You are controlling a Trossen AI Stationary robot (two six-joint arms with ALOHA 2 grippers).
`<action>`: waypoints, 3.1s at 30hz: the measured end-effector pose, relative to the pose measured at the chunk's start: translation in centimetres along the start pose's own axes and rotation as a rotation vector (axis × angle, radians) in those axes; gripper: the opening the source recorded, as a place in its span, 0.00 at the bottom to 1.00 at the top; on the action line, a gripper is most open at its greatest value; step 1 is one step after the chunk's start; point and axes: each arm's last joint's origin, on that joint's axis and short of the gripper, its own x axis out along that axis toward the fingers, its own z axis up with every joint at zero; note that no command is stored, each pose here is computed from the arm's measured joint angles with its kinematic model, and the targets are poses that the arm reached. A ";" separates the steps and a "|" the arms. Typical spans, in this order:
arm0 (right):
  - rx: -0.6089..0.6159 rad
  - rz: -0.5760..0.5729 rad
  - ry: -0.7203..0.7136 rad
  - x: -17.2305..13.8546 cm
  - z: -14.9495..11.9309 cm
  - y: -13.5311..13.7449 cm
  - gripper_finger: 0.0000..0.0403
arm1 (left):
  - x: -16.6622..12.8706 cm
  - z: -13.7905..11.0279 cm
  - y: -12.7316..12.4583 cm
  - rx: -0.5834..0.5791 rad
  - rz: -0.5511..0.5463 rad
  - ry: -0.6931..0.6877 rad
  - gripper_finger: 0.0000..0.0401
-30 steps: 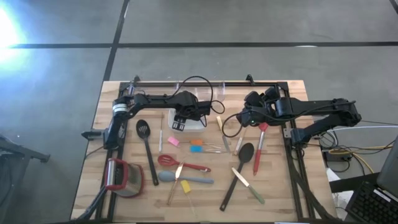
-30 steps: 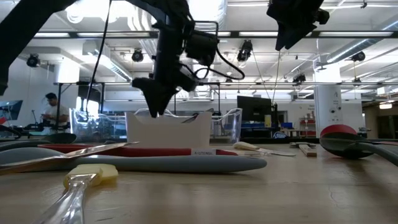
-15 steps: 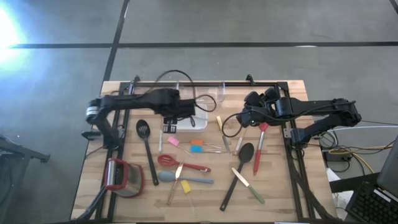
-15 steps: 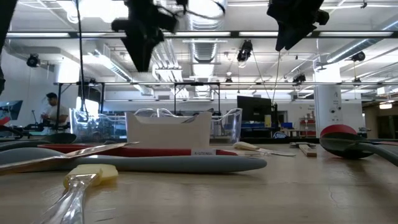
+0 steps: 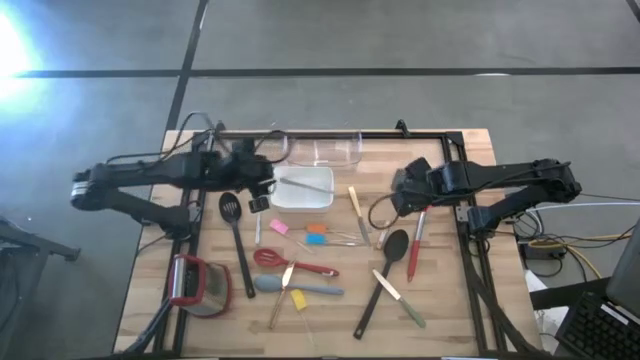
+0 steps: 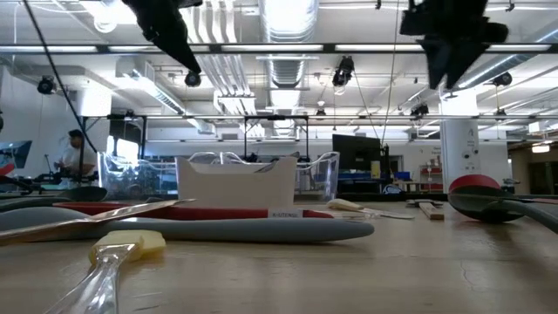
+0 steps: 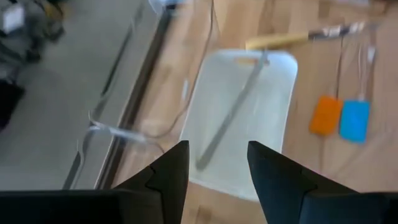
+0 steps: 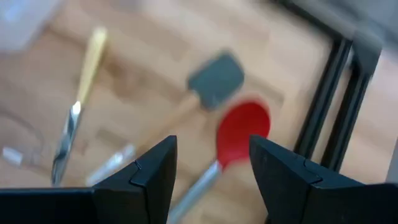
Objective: Pick & Place Kitchen Items
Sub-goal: Put the red serving spoon into the left transparent bin
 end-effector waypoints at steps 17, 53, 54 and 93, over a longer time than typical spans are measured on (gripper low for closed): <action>0.394 0.012 0.196 1.8 -10.8 1.7 0.41 | 2.0 -5.7 -0.9 0.040 0.179 -0.376 0.42; 0.603 0.059 0.237 12.6 -16.6 -0.1 0.26 | 1.8 -5.3 -0.8 0.033 0.192 -0.407 0.42; 0.605 0.056 0.232 12.6 -16.6 -0.1 0.22 | 1.8 -5.3 -0.8 0.031 0.192 -0.409 0.42; -0.071 0.339 -0.682 -7.4 -3.5 3.6 0.11 | 3.3 -0.7 -2.3 -0.104 -0.255 -0.906 0.42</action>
